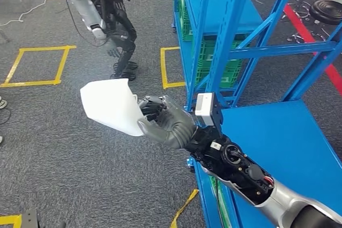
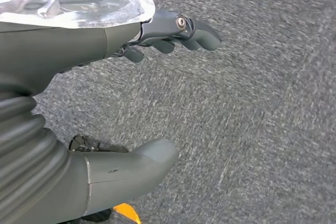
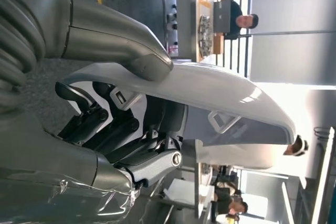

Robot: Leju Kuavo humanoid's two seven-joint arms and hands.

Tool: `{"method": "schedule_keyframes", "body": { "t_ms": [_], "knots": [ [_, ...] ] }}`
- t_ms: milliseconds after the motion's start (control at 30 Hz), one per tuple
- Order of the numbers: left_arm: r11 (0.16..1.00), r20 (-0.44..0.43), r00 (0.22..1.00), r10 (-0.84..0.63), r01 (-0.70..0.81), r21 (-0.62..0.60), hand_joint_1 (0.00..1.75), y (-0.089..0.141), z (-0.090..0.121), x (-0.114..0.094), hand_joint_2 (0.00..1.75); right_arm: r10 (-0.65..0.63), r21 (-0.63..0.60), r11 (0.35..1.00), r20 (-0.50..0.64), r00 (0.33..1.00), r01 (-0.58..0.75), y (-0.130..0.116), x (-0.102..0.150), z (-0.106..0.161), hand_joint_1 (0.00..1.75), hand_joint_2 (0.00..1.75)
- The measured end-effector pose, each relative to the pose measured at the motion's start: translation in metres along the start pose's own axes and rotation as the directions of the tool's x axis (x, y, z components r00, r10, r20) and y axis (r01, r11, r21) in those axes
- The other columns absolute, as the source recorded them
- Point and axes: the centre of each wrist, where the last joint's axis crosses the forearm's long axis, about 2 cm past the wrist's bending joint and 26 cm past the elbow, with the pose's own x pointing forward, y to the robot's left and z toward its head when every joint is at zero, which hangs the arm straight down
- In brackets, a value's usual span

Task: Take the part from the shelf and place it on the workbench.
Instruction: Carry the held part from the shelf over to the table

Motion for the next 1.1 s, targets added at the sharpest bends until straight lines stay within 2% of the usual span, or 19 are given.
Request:
{"method": "schedule_keyframes", "body": {
  "t_ms": [467, 1100],
  "knots": [
    [0.997, 0.005, 0.999, -0.052, 0.052, 0.051, 0.00, -0.0041, 0.0010, 0.0021, 1.75, -0.002, -0.019, 1.000, -0.010, 1.000, 0.002, -0.0007, -0.0032, 0.0022, 1.75, 1.75],
    [0.995, 0.020, 0.996, -0.085, 0.084, 0.050, 0.00, -0.0047, -0.0006, 0.0060, 1.75, -0.001, -0.067, 0.998, -0.006, 1.000, 0.001, -0.0040, -0.0046, 0.0052, 1.75, 1.75]
  ]
}}
